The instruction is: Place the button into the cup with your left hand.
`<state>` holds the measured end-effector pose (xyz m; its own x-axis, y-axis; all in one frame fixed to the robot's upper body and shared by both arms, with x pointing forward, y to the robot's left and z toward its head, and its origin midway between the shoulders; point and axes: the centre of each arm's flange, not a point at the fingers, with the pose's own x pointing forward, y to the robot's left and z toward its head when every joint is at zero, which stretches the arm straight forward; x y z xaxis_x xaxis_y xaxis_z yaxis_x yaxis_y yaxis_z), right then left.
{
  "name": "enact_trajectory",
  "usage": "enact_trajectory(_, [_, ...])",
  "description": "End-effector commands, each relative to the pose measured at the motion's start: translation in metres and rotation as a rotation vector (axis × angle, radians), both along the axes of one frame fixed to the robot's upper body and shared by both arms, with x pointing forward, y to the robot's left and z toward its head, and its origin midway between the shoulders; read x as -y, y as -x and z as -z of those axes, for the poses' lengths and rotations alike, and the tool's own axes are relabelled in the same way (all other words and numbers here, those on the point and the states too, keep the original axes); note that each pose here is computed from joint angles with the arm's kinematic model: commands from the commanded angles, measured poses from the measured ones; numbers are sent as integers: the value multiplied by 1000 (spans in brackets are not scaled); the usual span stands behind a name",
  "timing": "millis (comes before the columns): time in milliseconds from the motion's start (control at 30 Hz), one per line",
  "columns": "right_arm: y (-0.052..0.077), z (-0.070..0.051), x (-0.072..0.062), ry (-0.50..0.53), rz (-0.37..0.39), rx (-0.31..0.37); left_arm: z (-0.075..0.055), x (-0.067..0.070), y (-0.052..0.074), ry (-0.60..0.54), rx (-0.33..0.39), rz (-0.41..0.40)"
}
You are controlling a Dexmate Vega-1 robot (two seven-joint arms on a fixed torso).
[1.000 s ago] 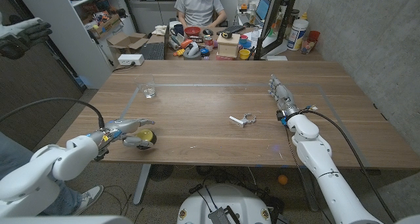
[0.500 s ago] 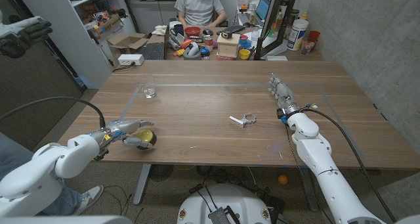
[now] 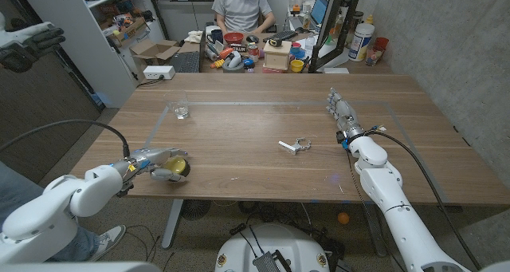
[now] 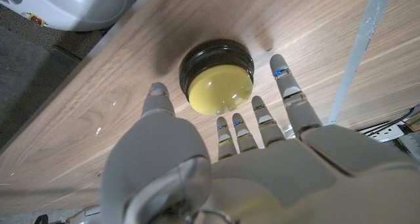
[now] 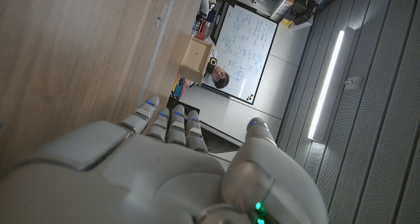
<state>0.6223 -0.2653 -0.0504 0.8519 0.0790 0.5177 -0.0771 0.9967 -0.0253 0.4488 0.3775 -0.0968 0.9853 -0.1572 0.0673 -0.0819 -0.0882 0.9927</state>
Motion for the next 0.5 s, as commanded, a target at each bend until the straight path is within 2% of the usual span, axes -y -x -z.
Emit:
enact_trajectory(33, [-1,4,5,-12,2,-6,5,7,-13,19,0,28])
enact_trajectory(200, [1,1,8,-11,5,-1,5,12,-17,28,-3,26])
enact_trajectory(400, [4,-7,11,-6,6,17,3,17,-14,37,63,25])
enact_trajectory(500, [3,-9,11,-4,1,20,3,20,-12,38,69,25])
